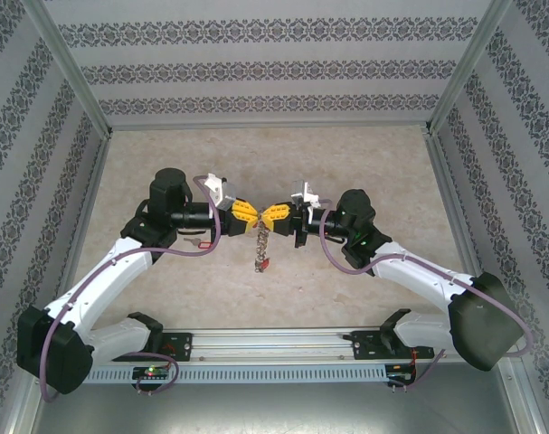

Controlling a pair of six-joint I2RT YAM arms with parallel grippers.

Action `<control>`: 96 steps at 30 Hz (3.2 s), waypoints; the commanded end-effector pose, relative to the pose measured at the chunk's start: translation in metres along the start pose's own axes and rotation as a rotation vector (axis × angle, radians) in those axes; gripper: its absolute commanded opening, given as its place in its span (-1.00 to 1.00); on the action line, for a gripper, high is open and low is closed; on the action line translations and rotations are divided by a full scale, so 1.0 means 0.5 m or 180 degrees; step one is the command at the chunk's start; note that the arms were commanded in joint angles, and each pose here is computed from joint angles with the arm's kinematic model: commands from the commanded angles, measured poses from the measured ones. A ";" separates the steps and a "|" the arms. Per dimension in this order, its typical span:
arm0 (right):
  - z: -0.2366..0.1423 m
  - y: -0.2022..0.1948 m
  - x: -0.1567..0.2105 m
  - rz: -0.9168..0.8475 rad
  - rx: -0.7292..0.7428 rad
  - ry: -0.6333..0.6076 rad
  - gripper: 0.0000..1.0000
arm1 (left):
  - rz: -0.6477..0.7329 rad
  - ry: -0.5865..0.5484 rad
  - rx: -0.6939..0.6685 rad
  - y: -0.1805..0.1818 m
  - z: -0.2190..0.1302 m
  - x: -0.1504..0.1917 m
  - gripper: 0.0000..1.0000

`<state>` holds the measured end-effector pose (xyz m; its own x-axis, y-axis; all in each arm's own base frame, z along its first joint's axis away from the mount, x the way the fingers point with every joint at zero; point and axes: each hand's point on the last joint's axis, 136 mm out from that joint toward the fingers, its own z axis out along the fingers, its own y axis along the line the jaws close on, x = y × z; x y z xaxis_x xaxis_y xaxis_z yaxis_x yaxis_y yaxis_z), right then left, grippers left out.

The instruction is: Put the keys on the keyring

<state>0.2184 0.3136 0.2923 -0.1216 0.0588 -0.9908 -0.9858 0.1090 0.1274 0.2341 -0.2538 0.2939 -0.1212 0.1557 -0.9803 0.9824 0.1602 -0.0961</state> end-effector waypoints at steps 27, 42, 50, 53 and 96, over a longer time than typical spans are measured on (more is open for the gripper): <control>0.009 0.022 -0.053 -0.0289 -0.0071 -0.0209 -1.00 | 0.0070 0.0081 0.0360 -0.034 0.023 0.005 -0.94; -0.093 0.027 0.065 -0.0999 -0.0206 0.0928 -0.18 | 0.0251 0.0709 0.0181 -0.027 0.019 0.068 -1.00; -0.117 0.028 0.110 -0.0983 -0.0224 0.1371 -0.14 | 0.0553 0.1037 0.0325 -0.040 0.064 0.100 -1.00; -0.111 0.031 0.106 -0.0925 -0.0243 0.1348 -0.16 | 0.0592 0.1075 0.0428 -0.048 0.087 0.105 -1.00; -0.098 -0.039 0.048 -0.0479 0.0652 0.0488 -1.00 | 0.0183 0.0860 0.0474 -0.027 0.129 0.111 -0.54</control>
<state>0.2179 0.2674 0.2220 -0.0982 -0.2415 -0.9654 -0.9675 0.2504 0.0358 0.2307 -0.3083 0.2200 -0.0797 0.4612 -0.8837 0.9968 0.0347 -0.0718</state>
